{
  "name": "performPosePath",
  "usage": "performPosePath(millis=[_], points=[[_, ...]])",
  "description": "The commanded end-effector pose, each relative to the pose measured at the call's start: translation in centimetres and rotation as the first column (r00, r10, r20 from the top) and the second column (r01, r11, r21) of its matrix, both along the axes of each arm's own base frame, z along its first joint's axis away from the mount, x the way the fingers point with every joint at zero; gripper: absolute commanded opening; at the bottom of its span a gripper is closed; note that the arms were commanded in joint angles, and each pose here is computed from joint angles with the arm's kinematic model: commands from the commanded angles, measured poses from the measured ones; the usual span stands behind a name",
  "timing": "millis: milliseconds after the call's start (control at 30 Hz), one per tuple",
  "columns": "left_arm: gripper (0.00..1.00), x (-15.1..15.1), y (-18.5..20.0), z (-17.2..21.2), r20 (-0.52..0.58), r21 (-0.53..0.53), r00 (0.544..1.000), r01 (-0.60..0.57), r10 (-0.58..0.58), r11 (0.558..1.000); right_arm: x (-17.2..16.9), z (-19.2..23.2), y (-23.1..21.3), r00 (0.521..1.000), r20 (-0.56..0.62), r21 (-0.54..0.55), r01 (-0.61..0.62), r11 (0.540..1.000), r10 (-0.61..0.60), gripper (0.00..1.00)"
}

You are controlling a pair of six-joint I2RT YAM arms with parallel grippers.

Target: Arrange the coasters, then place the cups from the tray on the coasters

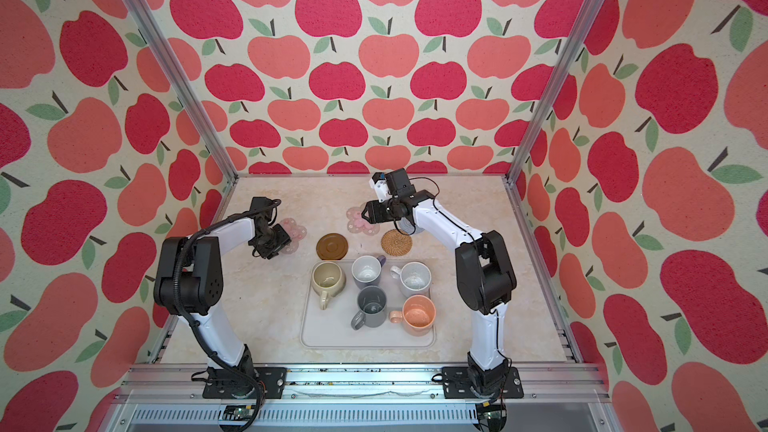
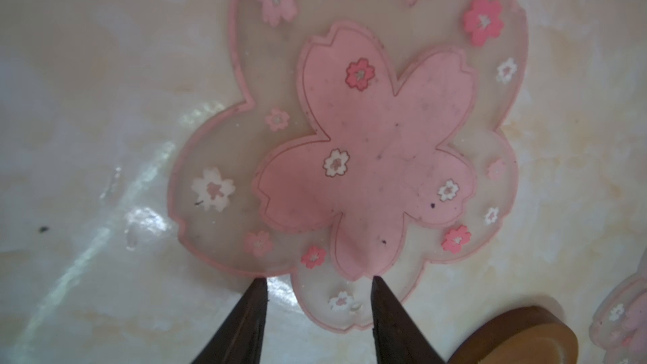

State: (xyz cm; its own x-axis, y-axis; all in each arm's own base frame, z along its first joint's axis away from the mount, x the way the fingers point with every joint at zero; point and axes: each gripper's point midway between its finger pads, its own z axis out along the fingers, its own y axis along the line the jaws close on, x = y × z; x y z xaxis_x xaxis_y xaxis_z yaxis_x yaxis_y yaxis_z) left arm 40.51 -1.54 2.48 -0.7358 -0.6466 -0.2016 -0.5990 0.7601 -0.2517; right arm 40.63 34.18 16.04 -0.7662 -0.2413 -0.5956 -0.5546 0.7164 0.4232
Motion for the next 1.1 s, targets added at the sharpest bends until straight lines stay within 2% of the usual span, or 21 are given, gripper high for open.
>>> performPosePath(millis=[0, 367, 500, 633, 733, 867, 1067], points=[[0.48, -0.1, 0.8, -2.4, -0.051, 0.017, 0.998, -0.03, 0.031, 0.999, -0.3, 0.8, -1.0, 1.0, 0.015, -0.022, 0.008, 1.0, -0.008, 0.49], [0.46, 2.2, 0.1, -3.6, -0.036, -0.069, 0.995, -0.1, 0.097, 0.993, -0.1, 0.3, -1.3, 1.0, 0.009, -0.041, 0.022, 0.999, -0.022, 0.5], [0.46, 2.1, -0.5, -3.9, -0.054, -0.098, 0.992, -0.117, 0.112, 0.988, 0.0, 0.3, -1.4, 1.0, 0.008, -0.043, 0.022, 0.999, -0.022, 0.5], [0.47, 0.9, -0.3, -3.0, -0.061, -0.078, 0.991, -0.122, 0.118, 0.989, 0.0, 0.3, -1.5, 1.0, 0.012, -0.046, 0.021, 0.999, -0.02, 0.5], [0.47, 0.6, -0.5, -0.9, -0.028, -0.046, 0.998, -0.062, 0.061, 0.997, 0.0, 0.2, -1.5, 1.0, 0.017, -0.053, 0.019, 0.998, -0.018, 0.5], [0.47, 1.8, -2.1, 2.4, 0.016, 0.011, 0.994, 0.112, -0.112, 0.994, 0.0, 0.1, -1.5, 1.0, 0.015, -0.05, 0.02, 0.999, -0.02, 0.5], [0.46, 3.3, -5.0, 2.1, 0.013, -0.043, 0.976, 0.219, -0.219, 0.975, -0.2, 0.0, -1.6, 1.0, 0.013, -0.04, 0.027, 0.999, -0.026, 0.5]])
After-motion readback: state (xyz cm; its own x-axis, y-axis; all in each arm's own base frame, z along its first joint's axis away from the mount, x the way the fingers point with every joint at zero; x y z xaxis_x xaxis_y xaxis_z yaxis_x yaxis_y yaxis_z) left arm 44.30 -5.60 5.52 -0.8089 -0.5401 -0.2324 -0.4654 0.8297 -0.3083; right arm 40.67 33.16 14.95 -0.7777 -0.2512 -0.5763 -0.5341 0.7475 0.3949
